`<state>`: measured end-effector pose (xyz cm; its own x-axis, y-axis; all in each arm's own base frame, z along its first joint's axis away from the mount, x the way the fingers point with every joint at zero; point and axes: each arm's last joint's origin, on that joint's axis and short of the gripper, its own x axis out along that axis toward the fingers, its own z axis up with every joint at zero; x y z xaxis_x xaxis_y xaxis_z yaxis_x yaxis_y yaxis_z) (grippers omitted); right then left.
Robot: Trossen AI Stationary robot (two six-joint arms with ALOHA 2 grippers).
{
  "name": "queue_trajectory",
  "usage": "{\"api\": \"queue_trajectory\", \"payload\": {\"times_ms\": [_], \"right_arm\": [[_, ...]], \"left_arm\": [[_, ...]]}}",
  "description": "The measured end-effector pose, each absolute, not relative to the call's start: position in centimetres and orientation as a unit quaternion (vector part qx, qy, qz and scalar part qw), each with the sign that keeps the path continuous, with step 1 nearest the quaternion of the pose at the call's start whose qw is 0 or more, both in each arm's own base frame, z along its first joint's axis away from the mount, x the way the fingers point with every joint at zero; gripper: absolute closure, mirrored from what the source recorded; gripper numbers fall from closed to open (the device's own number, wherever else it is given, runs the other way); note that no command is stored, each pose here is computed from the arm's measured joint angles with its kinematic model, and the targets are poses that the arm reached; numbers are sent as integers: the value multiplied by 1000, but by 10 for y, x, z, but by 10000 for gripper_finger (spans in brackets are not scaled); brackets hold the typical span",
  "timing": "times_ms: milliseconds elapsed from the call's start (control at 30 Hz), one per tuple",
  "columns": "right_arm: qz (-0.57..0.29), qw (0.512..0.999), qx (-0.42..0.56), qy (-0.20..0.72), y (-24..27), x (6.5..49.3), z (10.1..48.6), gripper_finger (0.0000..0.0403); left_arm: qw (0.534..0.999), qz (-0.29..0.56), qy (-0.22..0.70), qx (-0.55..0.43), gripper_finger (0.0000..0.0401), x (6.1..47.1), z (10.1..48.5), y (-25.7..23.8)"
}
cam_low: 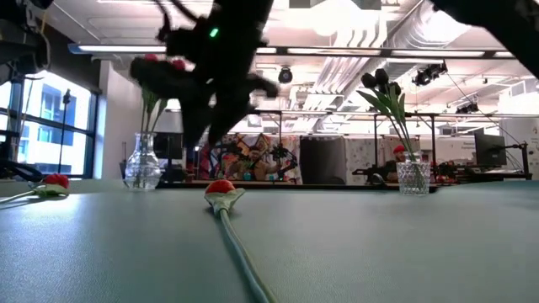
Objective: Sort flowers into vase by color
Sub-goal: Put the orange tulip into the blue vase
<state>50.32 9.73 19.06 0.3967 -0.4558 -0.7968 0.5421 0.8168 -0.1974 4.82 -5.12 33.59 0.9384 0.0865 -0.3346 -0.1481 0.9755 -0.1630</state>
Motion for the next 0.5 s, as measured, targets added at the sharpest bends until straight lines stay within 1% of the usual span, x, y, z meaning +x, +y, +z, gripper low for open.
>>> {"api": "queue_trajectory", "payload": {"times_ms": [133,267,500], "right_arm": [[-347,807,40,476,117,482,194,249],[-374,791,52,481,133,469,194,249],[-313,818,125,466,160,474,195,249]], "left_arm": [[980,35,168,-96,215,55,342,-60],[985,-4,156,-69,215,65,351,-79],[989,-4,145,9,215,81,350,-106]]}}
